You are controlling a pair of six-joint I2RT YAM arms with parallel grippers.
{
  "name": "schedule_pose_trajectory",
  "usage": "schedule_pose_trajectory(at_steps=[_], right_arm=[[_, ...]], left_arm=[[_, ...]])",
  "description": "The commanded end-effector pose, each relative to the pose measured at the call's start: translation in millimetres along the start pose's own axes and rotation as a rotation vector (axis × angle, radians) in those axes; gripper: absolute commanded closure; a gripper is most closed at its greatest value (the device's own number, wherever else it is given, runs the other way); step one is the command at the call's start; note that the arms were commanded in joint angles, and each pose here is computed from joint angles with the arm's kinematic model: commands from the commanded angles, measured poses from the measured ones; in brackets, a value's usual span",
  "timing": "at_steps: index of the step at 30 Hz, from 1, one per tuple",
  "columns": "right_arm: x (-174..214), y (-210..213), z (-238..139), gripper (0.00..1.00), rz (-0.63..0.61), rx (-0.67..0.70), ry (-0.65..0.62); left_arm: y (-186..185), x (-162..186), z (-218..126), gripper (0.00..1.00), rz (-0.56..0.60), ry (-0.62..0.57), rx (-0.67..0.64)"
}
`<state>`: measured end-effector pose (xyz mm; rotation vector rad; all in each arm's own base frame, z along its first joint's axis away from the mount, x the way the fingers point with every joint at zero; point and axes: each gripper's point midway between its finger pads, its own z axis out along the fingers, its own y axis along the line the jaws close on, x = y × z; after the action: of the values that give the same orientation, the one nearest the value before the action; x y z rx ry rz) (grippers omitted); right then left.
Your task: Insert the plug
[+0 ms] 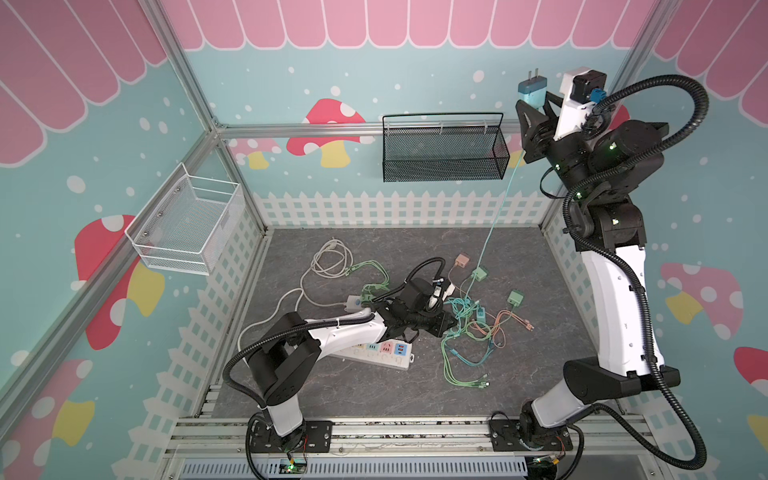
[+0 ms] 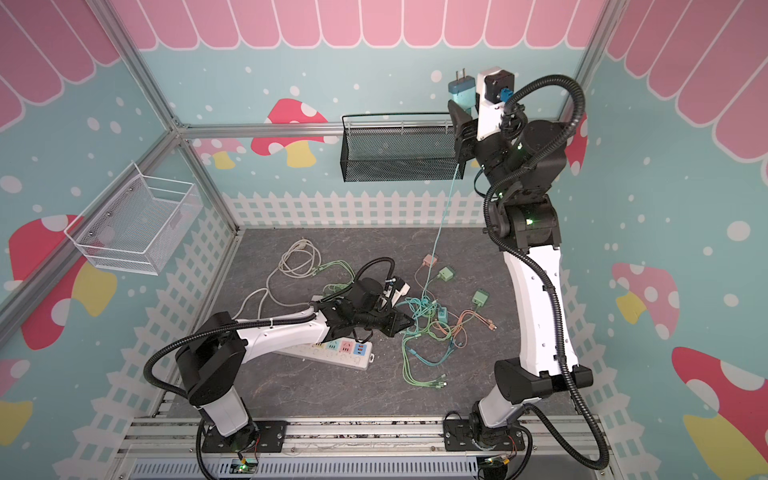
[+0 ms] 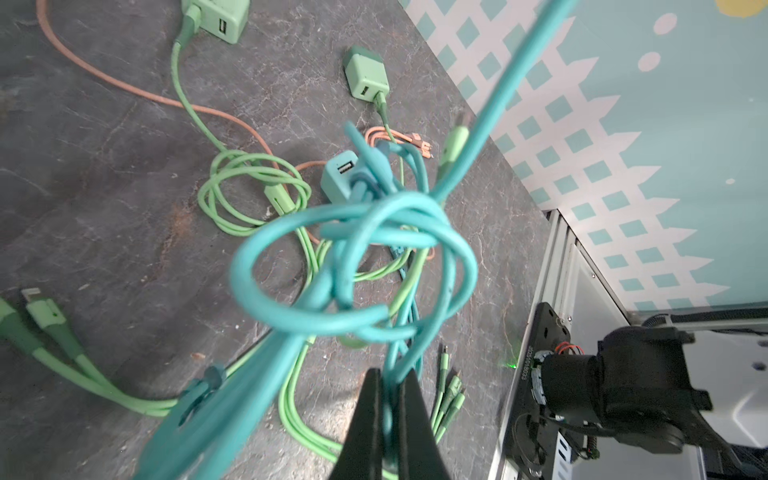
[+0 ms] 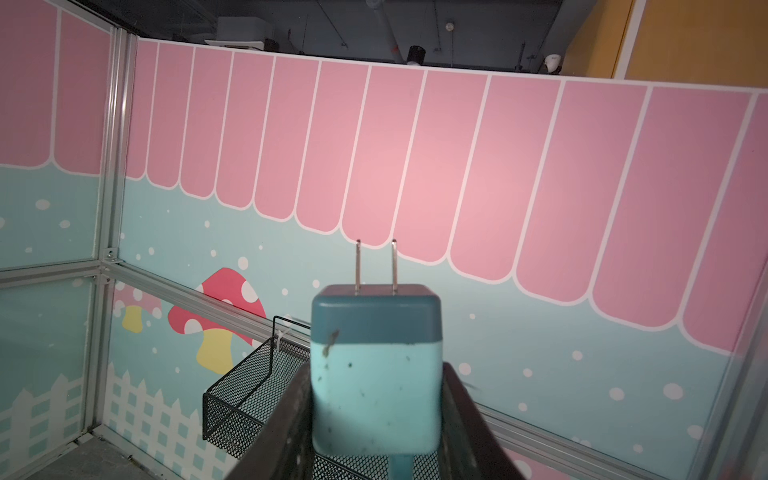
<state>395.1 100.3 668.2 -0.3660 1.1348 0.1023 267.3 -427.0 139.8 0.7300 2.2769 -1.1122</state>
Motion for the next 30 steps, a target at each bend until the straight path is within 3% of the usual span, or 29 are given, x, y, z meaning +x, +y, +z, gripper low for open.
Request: schedule_pose_trajectory(at_steps=[1, 9, 15, 18, 21, 25, 30], right_arm=[[-57, -17, -26, 0.77, -0.090, 0.095, -0.132], [-62, -22, -43, 0.78, -0.117, 0.136, -0.128], [-53, -18, -51, 0.78, -0.112, 0.128, -0.105], [-38, -8, -52, 0.78, -0.094, 0.081, -0.080], [-21, 7, -53, 0.78, -0.082, 0.003, -0.042], [5, 35, -58, 0.78, -0.038, -0.143, 0.013], [64, 75, -67, 0.78, 0.071, -0.331, 0.117]], left_arm=[[31, 15, 16, 1.00, -0.007, 0.066, -0.117], [78, -7, 31, 1.00, -0.116, 0.040, -0.224], [100, -3, 28, 0.98, -0.176, 0.050, -0.240], [95, -9, 24, 0.72, -0.160, 0.049, -0.226], [86, -24, 13, 0.53, -0.148, 0.029, -0.220], [69, -49, -17, 0.38, -0.128, -0.006, -0.213], [56, -71, -77, 0.28, -0.142, -0.072, -0.235]])
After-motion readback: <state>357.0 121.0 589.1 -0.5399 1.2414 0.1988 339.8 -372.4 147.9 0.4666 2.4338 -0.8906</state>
